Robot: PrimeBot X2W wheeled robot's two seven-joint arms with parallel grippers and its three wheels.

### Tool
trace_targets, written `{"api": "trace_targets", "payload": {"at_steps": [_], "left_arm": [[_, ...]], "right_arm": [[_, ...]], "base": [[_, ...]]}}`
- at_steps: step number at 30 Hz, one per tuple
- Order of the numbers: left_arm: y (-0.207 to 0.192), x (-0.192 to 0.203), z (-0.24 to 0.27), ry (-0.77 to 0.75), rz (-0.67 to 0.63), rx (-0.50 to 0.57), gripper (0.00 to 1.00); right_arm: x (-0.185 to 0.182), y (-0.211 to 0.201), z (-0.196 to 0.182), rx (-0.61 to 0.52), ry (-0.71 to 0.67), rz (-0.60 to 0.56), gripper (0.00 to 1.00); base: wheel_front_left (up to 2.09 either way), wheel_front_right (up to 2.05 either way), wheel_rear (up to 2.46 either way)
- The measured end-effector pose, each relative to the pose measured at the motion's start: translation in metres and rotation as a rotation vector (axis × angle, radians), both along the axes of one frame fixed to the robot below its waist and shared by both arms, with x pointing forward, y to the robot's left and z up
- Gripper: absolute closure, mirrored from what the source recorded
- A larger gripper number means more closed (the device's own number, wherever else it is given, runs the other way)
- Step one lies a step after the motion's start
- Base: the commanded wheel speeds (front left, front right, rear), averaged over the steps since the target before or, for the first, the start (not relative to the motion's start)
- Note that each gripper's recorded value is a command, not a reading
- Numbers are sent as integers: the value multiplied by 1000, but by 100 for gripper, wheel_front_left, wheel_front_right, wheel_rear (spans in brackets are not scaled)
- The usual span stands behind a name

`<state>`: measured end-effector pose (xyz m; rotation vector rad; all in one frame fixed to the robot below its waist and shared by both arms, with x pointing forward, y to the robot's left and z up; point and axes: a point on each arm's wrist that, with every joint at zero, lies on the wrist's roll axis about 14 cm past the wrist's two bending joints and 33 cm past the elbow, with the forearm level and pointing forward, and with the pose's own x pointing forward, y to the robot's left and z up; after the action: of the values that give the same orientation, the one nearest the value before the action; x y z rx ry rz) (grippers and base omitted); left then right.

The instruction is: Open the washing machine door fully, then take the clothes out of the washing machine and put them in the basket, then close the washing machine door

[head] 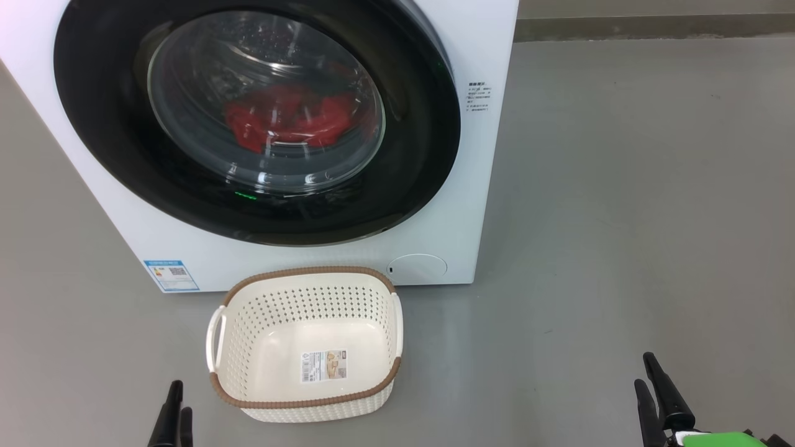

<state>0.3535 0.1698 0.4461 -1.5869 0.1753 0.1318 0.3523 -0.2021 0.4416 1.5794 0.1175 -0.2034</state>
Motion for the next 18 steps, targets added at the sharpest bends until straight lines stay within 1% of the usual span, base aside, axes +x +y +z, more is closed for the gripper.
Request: {"api": "trace_targets", "payload": {"at_steps": [8, 16, 18], "left_arm": [[-3, 2, 6, -14, -14, 80, 0], [-10, 3, 10, -25, -62, 233, 0], [-10, 3, 10, -27, -63, 250, 0]], "right_arm": [[2, 3, 4, -64, -10, 14, 0], [3, 6, 10, -182, -21, 40, 0], [3, 6, 11, -197, -23, 45, 0]], "base": [[0, 0, 0], [0, 0, 0], [0, 0, 0]]}}
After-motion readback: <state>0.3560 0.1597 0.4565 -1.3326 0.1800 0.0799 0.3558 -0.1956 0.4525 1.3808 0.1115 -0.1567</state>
